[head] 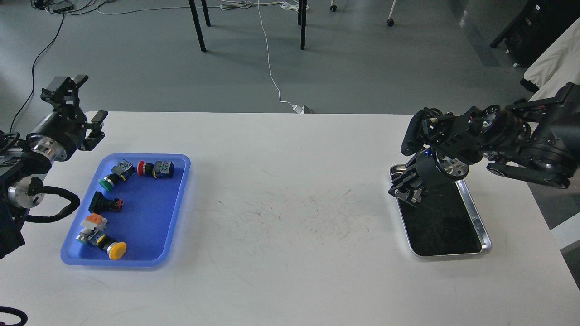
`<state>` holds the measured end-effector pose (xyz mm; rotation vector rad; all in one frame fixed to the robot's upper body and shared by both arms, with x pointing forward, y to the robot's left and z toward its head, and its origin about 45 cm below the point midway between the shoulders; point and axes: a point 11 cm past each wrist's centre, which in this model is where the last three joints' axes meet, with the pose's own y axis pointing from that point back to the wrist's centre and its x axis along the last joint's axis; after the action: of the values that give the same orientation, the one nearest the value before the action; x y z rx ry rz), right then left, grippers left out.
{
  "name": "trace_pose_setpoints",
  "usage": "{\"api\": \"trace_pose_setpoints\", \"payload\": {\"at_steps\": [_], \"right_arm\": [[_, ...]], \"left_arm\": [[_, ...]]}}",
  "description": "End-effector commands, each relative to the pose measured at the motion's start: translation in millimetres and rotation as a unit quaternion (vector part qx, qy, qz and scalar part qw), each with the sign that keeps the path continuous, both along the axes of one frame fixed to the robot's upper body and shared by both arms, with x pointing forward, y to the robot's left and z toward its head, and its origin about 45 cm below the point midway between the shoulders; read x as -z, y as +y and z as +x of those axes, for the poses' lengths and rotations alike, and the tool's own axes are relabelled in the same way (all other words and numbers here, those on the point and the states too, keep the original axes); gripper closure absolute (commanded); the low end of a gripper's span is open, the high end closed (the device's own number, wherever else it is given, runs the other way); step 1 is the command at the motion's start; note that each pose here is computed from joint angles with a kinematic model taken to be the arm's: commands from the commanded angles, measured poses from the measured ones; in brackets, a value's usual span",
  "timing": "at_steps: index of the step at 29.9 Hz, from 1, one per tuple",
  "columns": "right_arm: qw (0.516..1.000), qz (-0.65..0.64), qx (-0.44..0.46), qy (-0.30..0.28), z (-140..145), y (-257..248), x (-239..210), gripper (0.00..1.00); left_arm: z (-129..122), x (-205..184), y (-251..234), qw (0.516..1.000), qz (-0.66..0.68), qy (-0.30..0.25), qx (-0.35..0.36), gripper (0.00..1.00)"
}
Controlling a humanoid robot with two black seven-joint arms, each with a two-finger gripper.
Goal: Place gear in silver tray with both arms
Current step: 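Carry the gear over the silver tray and lower it in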
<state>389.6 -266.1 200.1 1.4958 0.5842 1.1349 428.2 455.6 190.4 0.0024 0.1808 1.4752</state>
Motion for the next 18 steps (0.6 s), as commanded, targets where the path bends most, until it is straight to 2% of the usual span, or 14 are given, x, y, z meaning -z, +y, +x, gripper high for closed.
{"api": "trace_pose_setpoints", "payload": {"at_steps": [1,5,9,18], "right_arm": [[1.0,-0.014,0.013,0.002,-8,-28,1,0.95],[0.999,-0.023,0.032,0.008,-15,-51,5,0.95],[0.999,-0.026,0.031,0.027,-29,-58,11,0.95],[0.998,-0.031,0.041,0.044,-40,-67,25,0.95]], "left_arm": [[0,1,-1,1.0,0.0,0.001,0.001,0.01],[0,1,-1,1.0,0.0,0.001,0.001,0.01],[1,4,-7,1.0,-0.003,0.003,0.006,0.01],[1,5,-8,1.0,-0.004,0.004,0.006,0.01]]}}
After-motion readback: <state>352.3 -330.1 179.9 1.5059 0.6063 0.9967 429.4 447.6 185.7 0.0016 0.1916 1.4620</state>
